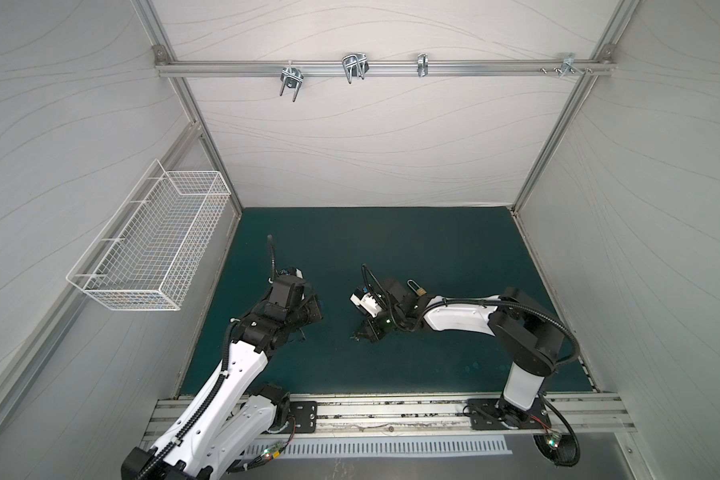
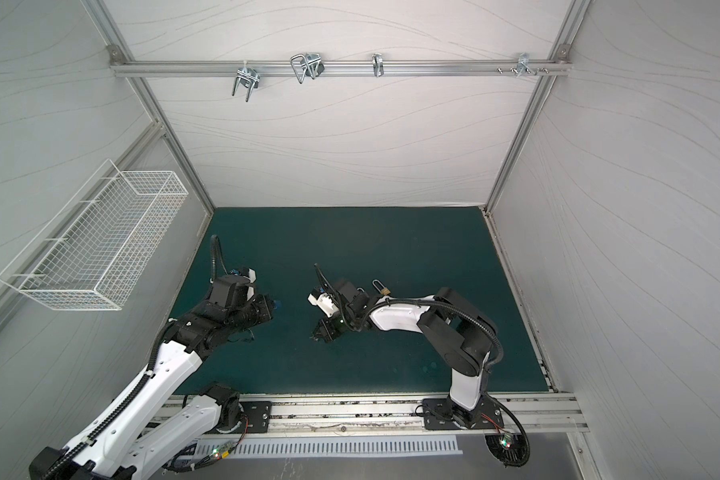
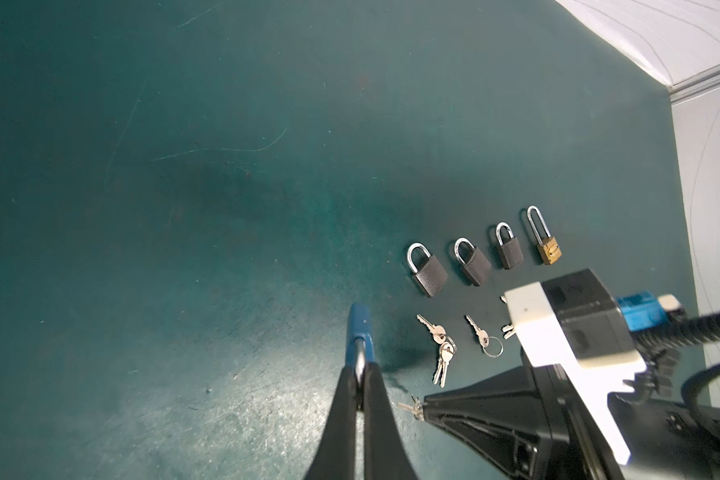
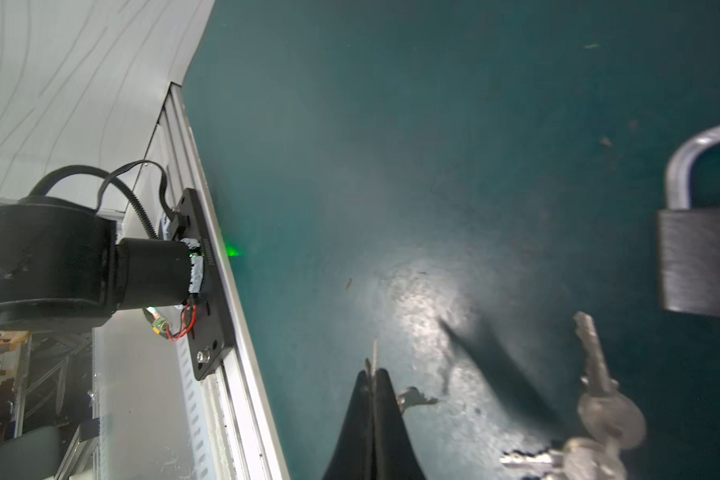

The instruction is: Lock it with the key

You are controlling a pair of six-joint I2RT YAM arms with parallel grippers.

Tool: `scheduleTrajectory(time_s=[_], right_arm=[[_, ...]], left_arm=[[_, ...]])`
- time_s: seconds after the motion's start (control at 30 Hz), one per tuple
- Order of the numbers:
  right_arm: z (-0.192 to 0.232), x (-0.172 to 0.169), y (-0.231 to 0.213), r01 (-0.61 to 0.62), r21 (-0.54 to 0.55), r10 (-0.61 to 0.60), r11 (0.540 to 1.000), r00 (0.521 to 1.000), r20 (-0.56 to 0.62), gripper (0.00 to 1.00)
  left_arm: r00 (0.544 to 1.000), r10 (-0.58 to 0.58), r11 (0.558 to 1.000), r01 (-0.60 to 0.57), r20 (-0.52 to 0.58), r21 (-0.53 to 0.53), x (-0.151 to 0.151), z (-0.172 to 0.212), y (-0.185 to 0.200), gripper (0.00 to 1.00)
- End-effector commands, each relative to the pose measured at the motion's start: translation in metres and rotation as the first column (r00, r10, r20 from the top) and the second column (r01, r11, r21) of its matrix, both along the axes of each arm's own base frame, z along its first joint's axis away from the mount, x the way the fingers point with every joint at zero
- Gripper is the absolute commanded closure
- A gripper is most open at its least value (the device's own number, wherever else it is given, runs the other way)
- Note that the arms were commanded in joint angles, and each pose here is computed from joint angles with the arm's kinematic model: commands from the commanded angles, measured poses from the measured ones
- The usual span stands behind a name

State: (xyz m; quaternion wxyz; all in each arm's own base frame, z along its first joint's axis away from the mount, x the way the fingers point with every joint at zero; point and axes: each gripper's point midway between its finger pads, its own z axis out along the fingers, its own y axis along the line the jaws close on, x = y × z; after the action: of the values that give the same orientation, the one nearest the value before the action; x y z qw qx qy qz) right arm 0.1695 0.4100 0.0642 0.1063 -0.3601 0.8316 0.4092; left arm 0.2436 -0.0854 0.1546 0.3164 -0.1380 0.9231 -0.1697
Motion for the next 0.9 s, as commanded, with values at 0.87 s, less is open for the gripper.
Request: scheduleTrajectory(time_s=[0.87], right_arm=[[-0.026,0.017,0.011,0.007,-0.069,-0.009,0.998,1.0,-0.03,0.99]], left_arm=[[1.0,0.01,0.995,-0.009,0.007,-0.095,0.003,-0.01,-0.011,1.0]])
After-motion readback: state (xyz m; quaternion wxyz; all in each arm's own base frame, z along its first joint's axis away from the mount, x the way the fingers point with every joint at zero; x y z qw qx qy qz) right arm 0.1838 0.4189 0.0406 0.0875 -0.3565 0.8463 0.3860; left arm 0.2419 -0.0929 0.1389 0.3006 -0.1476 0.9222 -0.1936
